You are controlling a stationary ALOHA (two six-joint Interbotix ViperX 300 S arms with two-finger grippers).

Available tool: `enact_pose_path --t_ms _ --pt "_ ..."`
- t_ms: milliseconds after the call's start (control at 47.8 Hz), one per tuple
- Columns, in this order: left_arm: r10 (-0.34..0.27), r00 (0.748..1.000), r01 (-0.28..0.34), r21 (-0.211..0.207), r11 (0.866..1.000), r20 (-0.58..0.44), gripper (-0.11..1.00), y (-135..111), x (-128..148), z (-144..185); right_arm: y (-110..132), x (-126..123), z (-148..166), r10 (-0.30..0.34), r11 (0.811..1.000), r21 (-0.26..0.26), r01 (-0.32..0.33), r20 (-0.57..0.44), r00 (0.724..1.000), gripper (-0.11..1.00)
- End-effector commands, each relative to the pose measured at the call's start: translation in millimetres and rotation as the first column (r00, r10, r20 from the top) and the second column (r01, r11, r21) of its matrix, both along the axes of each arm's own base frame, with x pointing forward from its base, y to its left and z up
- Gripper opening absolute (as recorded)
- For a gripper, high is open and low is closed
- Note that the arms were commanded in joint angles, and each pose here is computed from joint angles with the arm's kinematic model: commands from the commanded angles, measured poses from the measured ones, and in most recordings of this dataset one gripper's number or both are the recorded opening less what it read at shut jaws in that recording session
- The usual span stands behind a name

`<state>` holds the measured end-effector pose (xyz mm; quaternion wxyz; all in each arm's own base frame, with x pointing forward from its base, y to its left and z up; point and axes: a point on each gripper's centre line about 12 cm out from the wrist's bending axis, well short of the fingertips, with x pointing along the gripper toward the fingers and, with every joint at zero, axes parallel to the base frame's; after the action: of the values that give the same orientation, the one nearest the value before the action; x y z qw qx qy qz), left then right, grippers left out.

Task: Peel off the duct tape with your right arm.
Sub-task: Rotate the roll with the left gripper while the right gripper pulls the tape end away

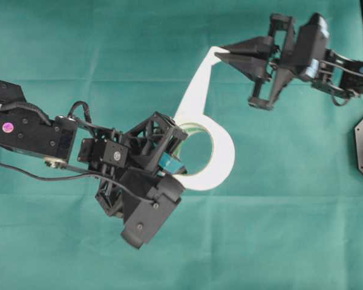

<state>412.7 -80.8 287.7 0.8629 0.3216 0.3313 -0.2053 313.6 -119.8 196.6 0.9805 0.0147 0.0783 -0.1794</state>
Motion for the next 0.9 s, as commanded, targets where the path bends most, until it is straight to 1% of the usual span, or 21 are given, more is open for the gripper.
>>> enact_pose_path --t_ms 0,84,209,335,397,439,565,690,711,878 --pt "-0.046 0.991 0.050 -0.027 0.998 0.129 0.23 -18 -7 40 -20 5 2 -0.051 0.999 -0.001 0.051 0.008 0.999 -0.09" --pt "-0.058 0.983 0.063 -0.023 0.998 0.174 0.23 -19 -9 47 -26 9 -5 -0.063 0.998 0.006 0.063 -0.016 0.998 -0.09" --pt "-0.073 0.962 0.080 -0.017 0.997 0.264 0.23 -20 -13 60 -35 11 -14 -0.081 0.996 0.019 0.082 -0.049 0.996 -0.09" --pt "-0.082 0.924 0.092 -0.010 0.996 0.372 0.20 -18 -18 70 -39 13 -20 -0.088 0.995 0.029 0.091 -0.076 0.993 -0.09" --pt "-0.090 0.900 0.098 0.002 0.995 0.427 0.20 -17 -21 74 -40 14 -22 -0.089 0.995 0.032 0.092 -0.083 0.993 -0.09" --pt "-0.094 0.877 0.100 0.012 0.995 0.471 0.20 -15 -24 77 -40 13 -23 -0.090 0.995 0.037 0.093 -0.088 0.992 -0.09" --pt "-0.089 0.824 0.088 0.028 0.996 0.559 0.20 -7 -31 82 -39 12 -27 -0.087 0.995 0.048 0.093 -0.106 0.991 -0.09" --pt "-0.065 0.770 0.066 0.021 0.998 0.635 0.20 2 -38 91 -38 10 -32 -0.087 0.994 0.056 0.095 -0.129 0.988 -0.09" --pt "-0.059 0.754 0.062 0.018 0.998 0.654 0.20 4 -41 93 -38 11 -32 -0.086 0.994 0.057 0.094 -0.132 0.988 -0.09" --pt "-0.037 0.679 0.043 0.010 0.999 0.733 0.20 12 -51 102 -38 10 -38 -0.084 0.993 0.069 0.096 -0.162 0.983 -0.09"
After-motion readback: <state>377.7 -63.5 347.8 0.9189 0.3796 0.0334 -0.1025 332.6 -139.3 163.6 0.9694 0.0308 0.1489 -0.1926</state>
